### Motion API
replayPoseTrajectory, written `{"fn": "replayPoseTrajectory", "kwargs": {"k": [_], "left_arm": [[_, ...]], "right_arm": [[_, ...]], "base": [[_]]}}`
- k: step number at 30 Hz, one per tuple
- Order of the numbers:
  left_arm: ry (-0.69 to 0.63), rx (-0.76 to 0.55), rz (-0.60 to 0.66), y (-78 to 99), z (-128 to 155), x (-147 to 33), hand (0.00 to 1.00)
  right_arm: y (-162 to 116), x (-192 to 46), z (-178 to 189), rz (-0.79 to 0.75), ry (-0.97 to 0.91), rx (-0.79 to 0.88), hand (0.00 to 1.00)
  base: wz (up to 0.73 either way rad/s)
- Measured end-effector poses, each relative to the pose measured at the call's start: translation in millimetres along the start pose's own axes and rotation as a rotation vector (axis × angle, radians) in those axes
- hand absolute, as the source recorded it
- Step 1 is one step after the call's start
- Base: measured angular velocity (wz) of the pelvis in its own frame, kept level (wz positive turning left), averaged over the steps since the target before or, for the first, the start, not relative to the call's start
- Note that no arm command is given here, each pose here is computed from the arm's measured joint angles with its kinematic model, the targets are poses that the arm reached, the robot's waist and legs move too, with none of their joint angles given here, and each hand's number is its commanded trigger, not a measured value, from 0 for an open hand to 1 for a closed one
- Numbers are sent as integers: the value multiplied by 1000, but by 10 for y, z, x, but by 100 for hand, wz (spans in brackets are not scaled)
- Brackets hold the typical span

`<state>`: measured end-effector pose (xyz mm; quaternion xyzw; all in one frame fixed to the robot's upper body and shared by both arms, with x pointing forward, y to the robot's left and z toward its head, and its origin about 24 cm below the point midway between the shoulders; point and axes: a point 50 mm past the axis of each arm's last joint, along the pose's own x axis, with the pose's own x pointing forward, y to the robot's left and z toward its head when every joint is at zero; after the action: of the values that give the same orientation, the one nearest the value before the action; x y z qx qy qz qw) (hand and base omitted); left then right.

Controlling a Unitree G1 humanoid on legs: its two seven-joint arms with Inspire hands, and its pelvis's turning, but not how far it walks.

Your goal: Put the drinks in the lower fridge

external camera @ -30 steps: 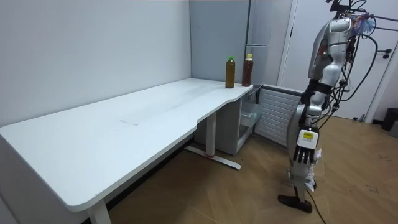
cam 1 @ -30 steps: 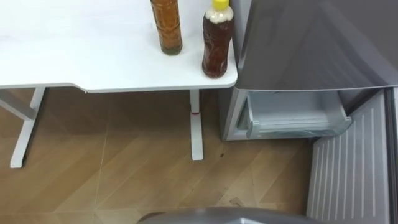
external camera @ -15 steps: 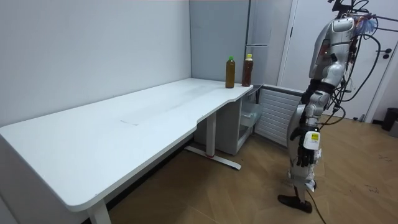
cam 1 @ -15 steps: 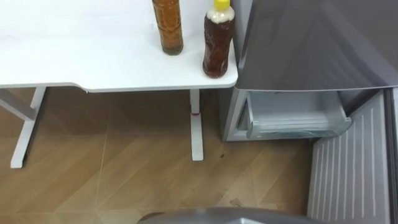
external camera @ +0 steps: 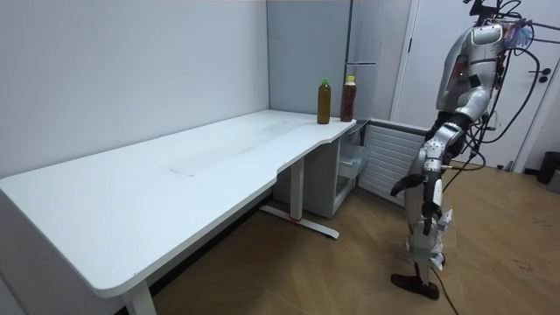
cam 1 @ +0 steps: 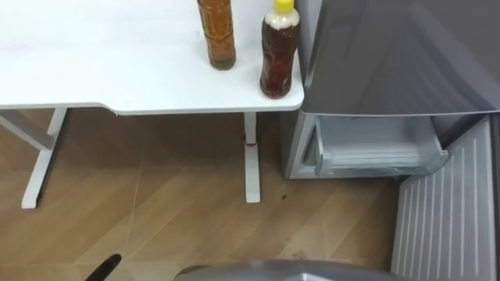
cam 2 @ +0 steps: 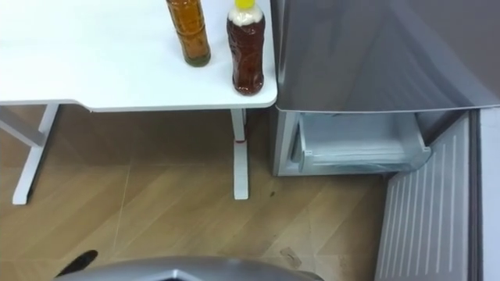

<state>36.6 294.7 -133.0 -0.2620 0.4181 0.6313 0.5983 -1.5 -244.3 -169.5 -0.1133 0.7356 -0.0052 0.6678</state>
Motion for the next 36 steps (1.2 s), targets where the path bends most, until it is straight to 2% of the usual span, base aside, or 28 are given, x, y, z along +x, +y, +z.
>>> {"fn": "replayPoseTrajectory", "kwargs": {"k": [4, 7, 12, 17, 19, 23, 28, 31, 36], "left_arm": [[-156, -16, -22, -163, 255, -122, 0], [-327, -37, -42, -312, 530, -302, 0], [-624, -135, -174, -572, 999, -813, 0], [-816, -185, -287, -687, 1232, -1223, 0], [-881, -205, -378, -756, 1285, -1429, 0], [-977, -198, -477, -811, 1329, -1666, 0], [-1078, -213, -669, -871, 1381, -2034, 0], [-1168, -196, -860, -964, 1385, -2376, 0], [-1224, -125, -1116, -1086, 1277, -2714, 0]], "right_arm": [[-28, -1, -14, -14, -25, -15, 0], [-23, -2, -48, -25, -43, -17, 0], [-23, -3, -40, -28, -58, -27, 0], [-20, -2, -33, -29, -62, -33, 0], [-15, -2, -29, -22, -69, -35, 0], [-5, -4, 24, 3, -85, -46, 0], [22, -2, 19, 27, -82, -45, 0], [31, -2, 19, 48, -86, -46, 0], [49, 0, -1, 87, -69, -56, 0]], "base": [[0], [5], [2], [1], [8], [0], [6], [8], [0]]}}
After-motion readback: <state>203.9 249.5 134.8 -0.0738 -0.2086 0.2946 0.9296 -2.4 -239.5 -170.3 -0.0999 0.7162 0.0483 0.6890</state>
